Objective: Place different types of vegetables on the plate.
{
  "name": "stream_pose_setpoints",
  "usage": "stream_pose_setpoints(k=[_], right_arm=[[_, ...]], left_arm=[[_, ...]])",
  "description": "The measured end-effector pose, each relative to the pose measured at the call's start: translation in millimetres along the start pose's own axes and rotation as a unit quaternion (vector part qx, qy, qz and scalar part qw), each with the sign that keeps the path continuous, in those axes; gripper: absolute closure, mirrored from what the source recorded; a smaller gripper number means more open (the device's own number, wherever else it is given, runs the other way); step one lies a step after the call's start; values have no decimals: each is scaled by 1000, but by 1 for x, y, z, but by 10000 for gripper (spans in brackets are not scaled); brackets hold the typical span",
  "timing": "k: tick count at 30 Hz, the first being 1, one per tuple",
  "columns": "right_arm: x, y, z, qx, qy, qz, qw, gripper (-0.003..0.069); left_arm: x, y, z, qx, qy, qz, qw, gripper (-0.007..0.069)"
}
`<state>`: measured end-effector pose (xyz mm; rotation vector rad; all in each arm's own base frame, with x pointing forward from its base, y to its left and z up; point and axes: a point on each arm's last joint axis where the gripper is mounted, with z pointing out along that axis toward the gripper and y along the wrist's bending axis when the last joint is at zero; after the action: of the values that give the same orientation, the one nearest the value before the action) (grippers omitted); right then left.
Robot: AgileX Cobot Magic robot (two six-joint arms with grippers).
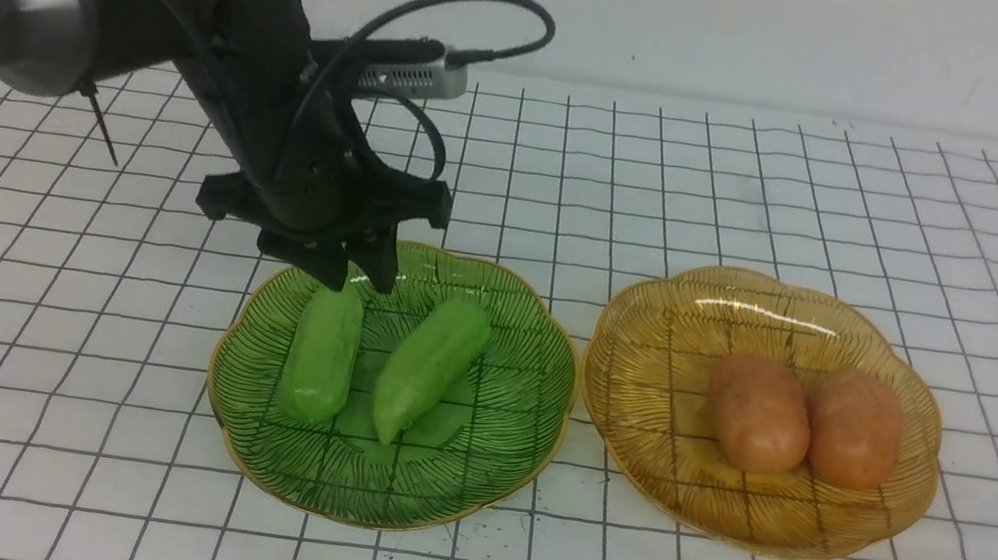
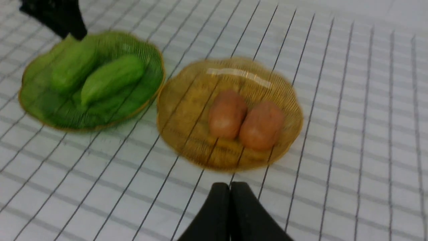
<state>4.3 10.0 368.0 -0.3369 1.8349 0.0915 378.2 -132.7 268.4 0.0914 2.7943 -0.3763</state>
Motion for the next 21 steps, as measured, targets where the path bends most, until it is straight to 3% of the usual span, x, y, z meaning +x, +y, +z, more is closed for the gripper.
stream_pose_setpoints(k=[3, 5, 13, 21], right_arm=[[17, -1, 12, 23, -60, -4, 998, 673], [30, -3, 30, 38, -105, -2, 994, 673], [64, -5, 68, 60, -168, 3, 984, 673], [91, -3, 83, 58, -123, 6, 991, 673]], left_arm=[[1, -3, -17, 5, -16, 15, 1000, 573], [2, -4, -23, 7, -20, 23, 1000, 613], [8, -3, -26, 3, 6, 28, 1000, 633], [9, -2, -26, -2, 12, 32, 999, 633]])
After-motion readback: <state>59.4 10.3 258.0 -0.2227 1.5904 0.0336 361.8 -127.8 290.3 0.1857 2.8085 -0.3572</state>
